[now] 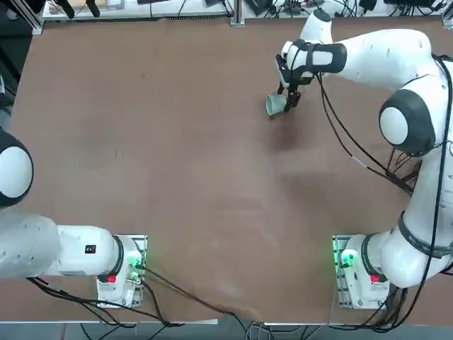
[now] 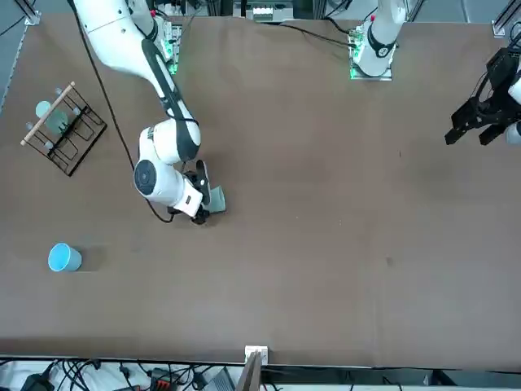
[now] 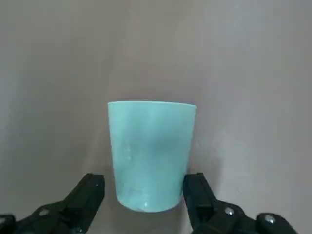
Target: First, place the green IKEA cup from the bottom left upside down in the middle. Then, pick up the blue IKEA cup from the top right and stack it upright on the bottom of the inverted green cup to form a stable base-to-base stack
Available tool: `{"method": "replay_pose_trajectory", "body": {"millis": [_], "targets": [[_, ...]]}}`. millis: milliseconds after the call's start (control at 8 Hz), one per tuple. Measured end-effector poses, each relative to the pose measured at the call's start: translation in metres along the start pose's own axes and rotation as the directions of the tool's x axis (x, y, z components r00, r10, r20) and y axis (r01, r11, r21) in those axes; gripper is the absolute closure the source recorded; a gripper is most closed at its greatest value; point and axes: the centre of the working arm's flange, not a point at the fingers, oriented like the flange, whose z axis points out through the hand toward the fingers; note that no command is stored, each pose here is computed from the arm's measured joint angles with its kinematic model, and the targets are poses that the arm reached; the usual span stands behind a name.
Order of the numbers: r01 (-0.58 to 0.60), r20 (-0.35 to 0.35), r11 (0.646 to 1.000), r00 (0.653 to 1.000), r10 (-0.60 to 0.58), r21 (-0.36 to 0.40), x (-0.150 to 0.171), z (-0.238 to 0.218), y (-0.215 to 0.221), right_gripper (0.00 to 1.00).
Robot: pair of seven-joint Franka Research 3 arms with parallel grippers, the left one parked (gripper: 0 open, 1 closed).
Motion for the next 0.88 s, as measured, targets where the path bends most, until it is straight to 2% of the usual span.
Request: {"method": "replay_pose_trajectory", "body": {"millis": [500,875], "targets": [[-0.011,-0.011,1.000,1.000,0.011,-0.009,0.000,0.009,0.001,0.02],[-0.011,-0.012,1.000,1.000,0.011,-0.015,0.001,0.013,0.001,0.09]]}}
